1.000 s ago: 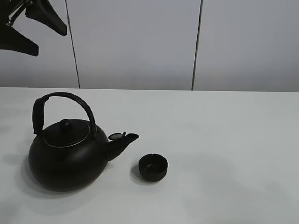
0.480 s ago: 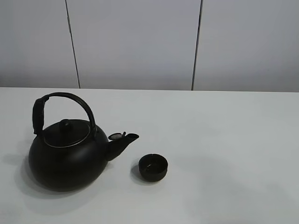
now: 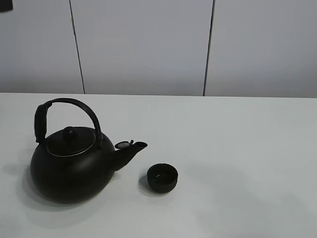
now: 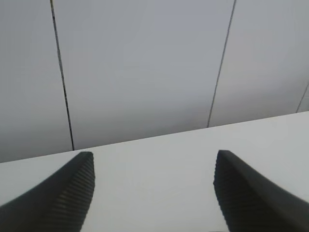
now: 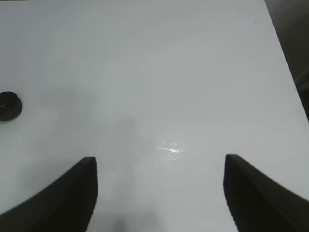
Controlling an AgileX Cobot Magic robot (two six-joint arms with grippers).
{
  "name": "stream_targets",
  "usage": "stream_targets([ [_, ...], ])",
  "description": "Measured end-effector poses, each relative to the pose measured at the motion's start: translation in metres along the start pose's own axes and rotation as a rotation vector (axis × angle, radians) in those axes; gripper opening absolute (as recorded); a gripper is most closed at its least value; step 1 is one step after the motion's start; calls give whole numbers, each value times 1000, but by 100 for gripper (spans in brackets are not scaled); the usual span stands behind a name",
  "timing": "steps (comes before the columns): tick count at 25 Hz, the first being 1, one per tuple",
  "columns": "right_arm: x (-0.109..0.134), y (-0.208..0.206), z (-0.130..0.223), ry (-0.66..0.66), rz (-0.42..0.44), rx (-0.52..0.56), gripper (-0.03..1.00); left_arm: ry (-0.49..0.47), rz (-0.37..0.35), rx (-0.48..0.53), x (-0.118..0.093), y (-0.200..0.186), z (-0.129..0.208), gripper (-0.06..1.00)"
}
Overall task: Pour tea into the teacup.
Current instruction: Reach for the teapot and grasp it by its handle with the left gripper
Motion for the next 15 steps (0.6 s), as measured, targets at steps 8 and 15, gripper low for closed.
stream_targets([
  [8, 0, 0, 0, 0, 0, 0, 51, 10, 43, -1, -19, -20, 60, 51],
  [15, 0, 0, 0, 0, 0, 0, 51, 14, 94, 93, -30, 6, 97, 51],
])
Point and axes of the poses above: a point on each arm's last joint axis where the gripper is mounted, y pointing out along that axis toward the gripper, x along the wrist's bending axis when the last joint is at zero, z = x × y, the point moved 3 cm from there along y, pointing out along that axis toward the gripper, and after that the axes turned 13 degrees about y, right-handed, at the moved point
